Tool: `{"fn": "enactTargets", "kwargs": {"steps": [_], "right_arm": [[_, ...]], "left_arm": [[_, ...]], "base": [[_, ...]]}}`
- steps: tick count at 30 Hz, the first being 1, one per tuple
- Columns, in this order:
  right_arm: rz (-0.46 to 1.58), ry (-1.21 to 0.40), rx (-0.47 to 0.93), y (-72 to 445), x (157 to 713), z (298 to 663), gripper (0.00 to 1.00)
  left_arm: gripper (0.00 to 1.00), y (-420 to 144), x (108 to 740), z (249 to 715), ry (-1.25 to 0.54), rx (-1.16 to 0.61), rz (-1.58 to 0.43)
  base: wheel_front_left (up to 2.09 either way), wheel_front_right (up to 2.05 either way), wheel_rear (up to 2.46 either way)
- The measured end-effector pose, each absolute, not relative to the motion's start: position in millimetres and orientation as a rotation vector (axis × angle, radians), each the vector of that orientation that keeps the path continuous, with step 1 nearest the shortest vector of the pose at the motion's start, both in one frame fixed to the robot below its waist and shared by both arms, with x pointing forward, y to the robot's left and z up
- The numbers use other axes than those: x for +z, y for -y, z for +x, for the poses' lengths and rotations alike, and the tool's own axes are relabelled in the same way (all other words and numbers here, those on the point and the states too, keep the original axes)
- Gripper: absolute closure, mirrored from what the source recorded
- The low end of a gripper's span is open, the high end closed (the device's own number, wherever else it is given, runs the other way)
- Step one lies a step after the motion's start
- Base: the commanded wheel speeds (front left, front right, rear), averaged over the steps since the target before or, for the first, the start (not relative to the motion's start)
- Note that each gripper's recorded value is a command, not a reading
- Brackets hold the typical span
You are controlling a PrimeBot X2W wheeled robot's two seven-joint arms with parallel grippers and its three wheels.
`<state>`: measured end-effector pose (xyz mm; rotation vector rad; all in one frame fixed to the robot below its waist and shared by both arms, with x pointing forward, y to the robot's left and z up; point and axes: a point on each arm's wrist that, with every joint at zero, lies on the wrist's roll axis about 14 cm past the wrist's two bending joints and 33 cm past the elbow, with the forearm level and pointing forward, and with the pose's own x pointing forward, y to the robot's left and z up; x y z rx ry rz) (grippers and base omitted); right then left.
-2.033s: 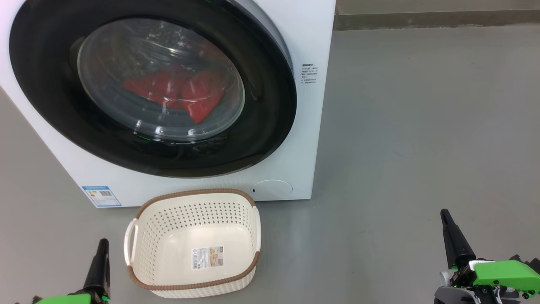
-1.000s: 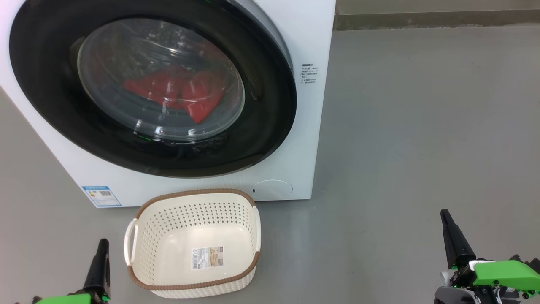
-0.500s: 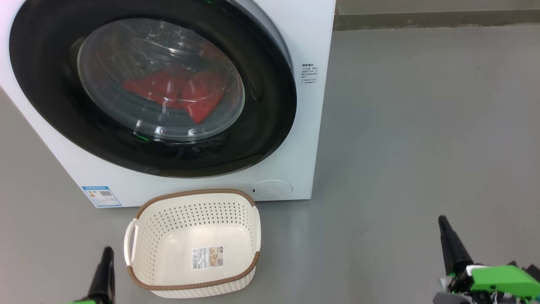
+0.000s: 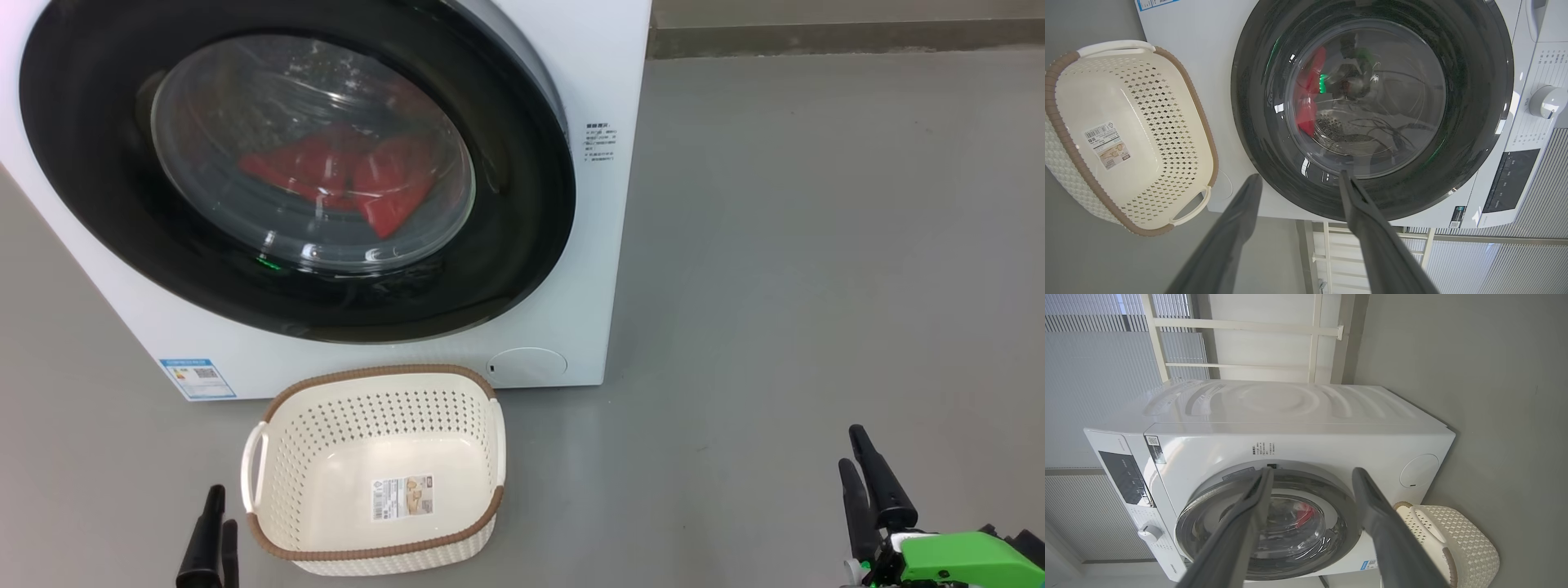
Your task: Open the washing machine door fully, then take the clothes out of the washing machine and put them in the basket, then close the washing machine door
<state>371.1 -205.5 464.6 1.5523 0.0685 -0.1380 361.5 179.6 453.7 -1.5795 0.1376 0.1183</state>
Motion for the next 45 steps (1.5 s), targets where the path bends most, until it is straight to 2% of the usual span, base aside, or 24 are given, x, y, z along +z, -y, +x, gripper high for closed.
{"fn": "enactTargets", "kwargs": {"steps": [45], "right_arm": [[0.888,-0.113,-0.011,191.1,473.8,375.5,0.00]], "left_arm": [[0.00,-165.0,463.5,360.9,-0.152,0.032,-0.858]], "base": [[0.00,0.00,0.00]]}}
